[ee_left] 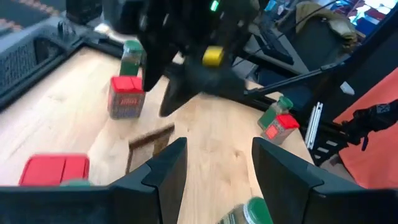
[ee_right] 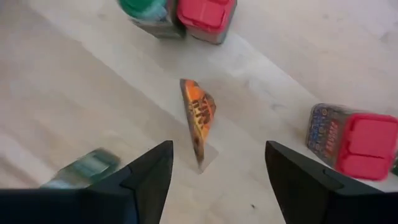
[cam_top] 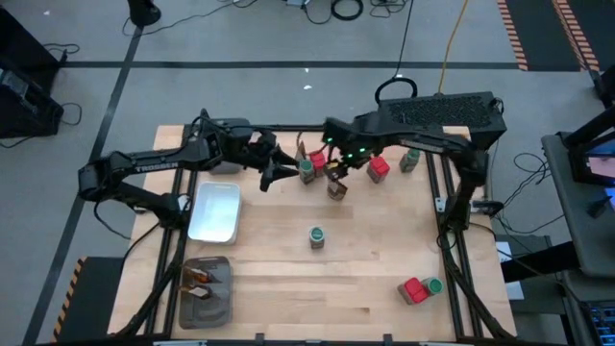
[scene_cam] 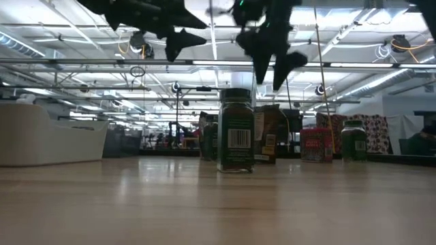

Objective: Sort spices by type
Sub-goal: Put the orange seasoning bag into the bottom black bin

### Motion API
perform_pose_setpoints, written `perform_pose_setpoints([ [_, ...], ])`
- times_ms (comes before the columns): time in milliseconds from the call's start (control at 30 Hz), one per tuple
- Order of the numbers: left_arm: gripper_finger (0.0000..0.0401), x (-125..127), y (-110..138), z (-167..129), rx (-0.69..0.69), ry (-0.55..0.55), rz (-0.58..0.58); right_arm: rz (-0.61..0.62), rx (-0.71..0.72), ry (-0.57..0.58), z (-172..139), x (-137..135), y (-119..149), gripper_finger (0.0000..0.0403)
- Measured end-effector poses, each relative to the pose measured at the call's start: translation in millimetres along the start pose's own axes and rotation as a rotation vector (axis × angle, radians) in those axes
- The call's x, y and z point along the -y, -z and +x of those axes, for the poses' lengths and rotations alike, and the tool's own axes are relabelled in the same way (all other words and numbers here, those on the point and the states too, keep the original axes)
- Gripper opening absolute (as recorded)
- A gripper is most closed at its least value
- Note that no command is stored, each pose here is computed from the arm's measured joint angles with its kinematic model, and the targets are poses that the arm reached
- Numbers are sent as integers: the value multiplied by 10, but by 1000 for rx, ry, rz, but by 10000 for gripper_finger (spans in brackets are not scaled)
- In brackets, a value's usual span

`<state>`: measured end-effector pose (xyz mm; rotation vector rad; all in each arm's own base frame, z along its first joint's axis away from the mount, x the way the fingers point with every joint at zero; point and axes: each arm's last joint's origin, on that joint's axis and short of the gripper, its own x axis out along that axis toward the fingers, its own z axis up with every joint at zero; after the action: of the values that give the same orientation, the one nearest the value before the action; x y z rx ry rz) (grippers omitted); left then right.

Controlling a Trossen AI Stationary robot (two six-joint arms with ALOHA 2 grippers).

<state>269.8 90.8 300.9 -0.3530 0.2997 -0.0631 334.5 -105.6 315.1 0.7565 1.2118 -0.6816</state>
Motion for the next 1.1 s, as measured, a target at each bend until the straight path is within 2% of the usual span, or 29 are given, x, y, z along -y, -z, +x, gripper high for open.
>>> perform_pose_setpoints([
  [233, 185, -175, -21, 397, -45, 79, 35, -17, 182, -147, -871, 177, 439, 238],
  [467, 185, -301, -270, 920, -181, 112, 259, 103, 400, -196, -1477, 505, 828, 238],
  [633, 185, -451, -344, 1237, -243, 116, 354, 145, 437, -179, -1657, 654, 1083, 238],
  [800, 185, -630, -229, 1562, -316, 123, 369, 187, 443, -136, -1722, 750, 1245, 238],
  [933, 185, -699, -81, 1704, -397, 126, 385, 175, 425, -126, -1729, 763, 1302, 238],
  [1100, 185, -642, 28, 1762, -450, 153, 430, 157, 420, -98, -1721, 764, 1332, 238],
])
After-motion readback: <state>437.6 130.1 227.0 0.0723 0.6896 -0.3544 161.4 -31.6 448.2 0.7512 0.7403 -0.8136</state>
